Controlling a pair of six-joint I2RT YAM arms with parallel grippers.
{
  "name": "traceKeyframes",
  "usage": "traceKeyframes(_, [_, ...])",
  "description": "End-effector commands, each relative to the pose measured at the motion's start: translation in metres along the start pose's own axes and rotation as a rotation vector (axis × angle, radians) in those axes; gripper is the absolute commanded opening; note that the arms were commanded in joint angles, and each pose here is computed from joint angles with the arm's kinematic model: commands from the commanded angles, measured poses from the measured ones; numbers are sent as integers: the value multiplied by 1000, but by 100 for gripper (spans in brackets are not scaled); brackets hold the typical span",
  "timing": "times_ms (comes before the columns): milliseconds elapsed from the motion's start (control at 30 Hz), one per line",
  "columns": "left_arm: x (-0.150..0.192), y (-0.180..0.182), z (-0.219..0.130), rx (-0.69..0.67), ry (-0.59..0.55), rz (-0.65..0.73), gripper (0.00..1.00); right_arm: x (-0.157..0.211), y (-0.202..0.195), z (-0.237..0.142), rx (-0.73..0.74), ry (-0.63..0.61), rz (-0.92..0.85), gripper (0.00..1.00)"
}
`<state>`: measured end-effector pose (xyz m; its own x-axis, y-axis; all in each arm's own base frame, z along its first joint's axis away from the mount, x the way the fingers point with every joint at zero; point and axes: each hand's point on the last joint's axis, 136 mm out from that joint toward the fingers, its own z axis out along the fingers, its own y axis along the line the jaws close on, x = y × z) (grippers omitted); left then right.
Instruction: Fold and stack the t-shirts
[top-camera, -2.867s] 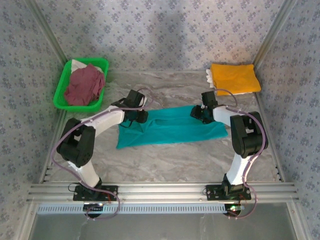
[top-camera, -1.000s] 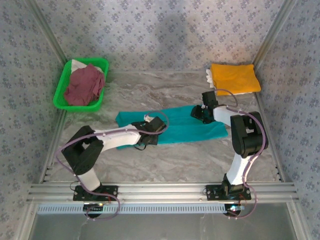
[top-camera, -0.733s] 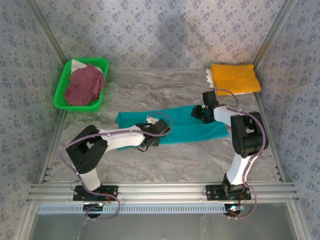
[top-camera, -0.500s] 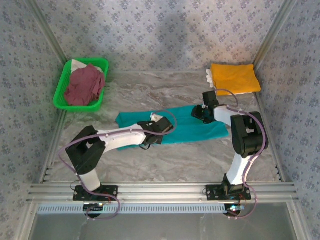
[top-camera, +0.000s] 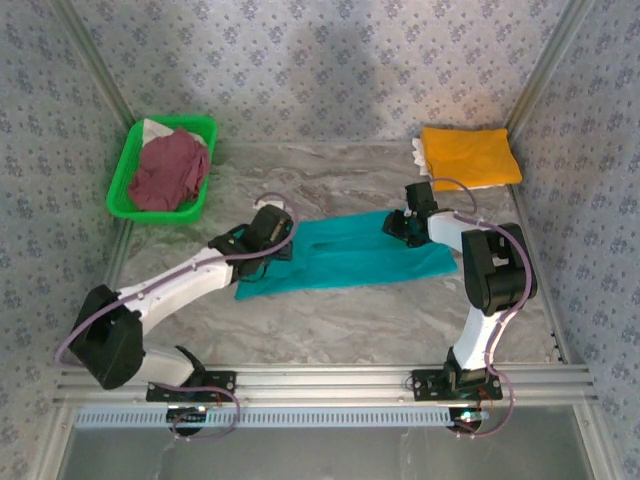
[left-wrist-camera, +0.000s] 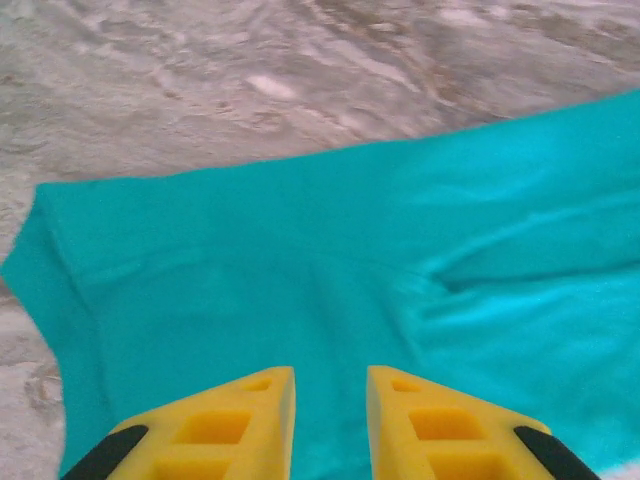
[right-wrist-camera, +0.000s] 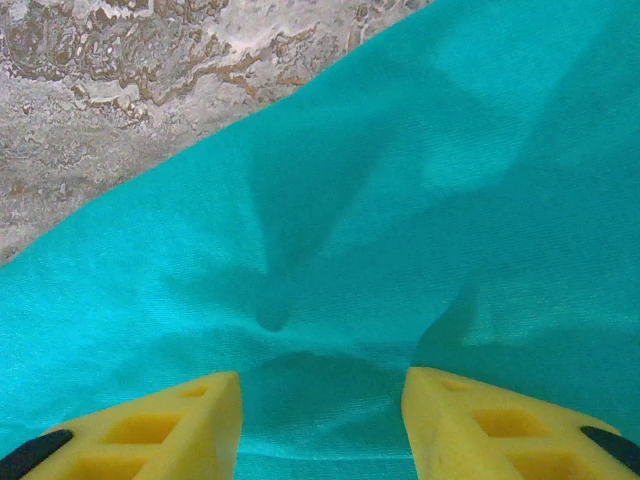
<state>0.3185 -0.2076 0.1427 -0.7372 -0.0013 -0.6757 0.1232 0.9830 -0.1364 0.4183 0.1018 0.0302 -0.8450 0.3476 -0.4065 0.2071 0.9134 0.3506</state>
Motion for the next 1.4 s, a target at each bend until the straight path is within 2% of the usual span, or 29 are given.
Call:
traceKeyframes(0, [10, 9, 24, 10, 75, -22, 23, 21, -22, 6, 75, 90, 12, 49])
traceKeyframes(200, [48, 55, 34, -117, 138, -139, 22, 20, -23, 2, 79, 90, 11, 49])
traceKeyframes(433, [122, 84, 41, -189, 276, -180, 20, 16, -31, 2, 90, 98, 34, 50])
traceKeyframes(533, [127, 95, 36, -238, 279, -180, 19, 14, -32, 0, 97, 96, 34, 50])
traceKeyframes(633, [112, 97, 28, -252, 233, -176, 19, 10, -28, -4, 89, 96, 24, 50])
traceKeyframes(867, [39, 61, 12, -139, 103, -156, 20, 0, 6, -31, 38, 74, -44, 51])
traceKeyframes(1000, [9, 24, 22, -47, 74, -115, 21, -4, 19, -44, 13, 59, -62, 51])
traceKeyframes(1133, [10, -16, 54, 22, 118, -64, 18, -11, 24, -61, -4, 3, -60, 51])
traceKeyframes(1367, [45, -76, 95, 117, 187, -9, 13, -23, 23, -85, -2, -63, -59, 53])
